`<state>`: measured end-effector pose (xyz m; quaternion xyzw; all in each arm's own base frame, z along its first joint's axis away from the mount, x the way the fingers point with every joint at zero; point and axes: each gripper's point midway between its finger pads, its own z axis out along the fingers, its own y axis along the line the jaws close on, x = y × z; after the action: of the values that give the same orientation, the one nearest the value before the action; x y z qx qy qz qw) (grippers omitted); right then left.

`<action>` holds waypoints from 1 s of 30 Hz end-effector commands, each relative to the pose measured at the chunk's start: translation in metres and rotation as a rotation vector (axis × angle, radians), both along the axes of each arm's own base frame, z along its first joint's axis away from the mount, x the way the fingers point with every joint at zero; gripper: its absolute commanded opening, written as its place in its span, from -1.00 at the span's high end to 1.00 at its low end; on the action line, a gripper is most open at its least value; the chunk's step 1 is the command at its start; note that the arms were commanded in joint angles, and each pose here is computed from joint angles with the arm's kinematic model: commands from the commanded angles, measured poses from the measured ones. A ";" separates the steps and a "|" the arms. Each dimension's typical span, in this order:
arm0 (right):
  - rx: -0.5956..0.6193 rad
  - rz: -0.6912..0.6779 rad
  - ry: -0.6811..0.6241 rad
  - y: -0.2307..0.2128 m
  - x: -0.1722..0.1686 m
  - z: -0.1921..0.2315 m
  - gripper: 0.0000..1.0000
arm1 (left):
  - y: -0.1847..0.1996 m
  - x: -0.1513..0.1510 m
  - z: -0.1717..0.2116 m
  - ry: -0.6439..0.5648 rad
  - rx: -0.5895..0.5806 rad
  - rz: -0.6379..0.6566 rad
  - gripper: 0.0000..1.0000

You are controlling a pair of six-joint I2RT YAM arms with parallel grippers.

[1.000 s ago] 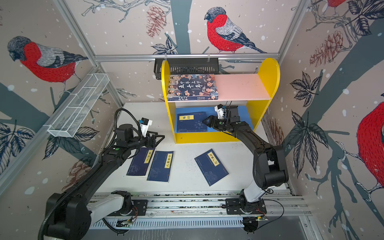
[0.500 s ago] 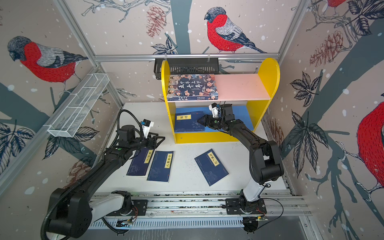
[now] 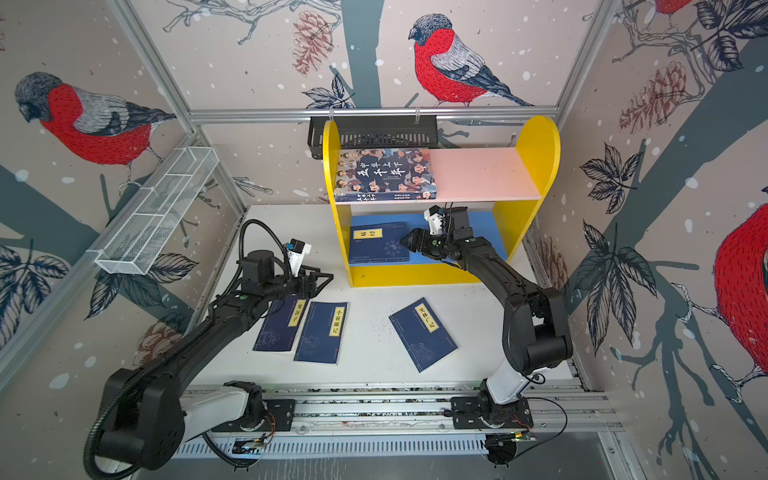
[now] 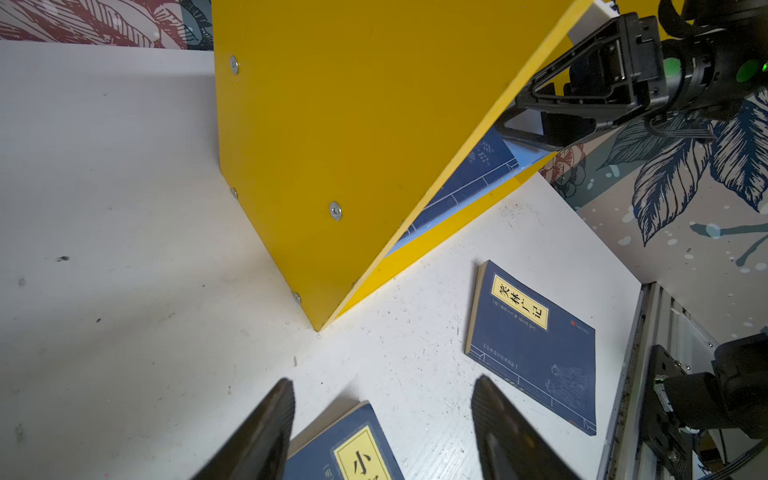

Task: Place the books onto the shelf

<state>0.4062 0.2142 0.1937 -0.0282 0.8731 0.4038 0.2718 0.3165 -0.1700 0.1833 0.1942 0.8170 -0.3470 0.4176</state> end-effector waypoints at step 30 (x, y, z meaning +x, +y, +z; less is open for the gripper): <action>-0.243 -0.436 0.246 -0.097 -0.211 -0.091 -0.55 | -0.037 -0.056 -0.030 0.543 -0.408 -0.070 -0.46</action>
<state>0.2050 0.1412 0.1210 0.1096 0.9184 0.2809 0.2562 0.2631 -0.1999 0.1454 0.0220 0.8176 -0.5379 0.2041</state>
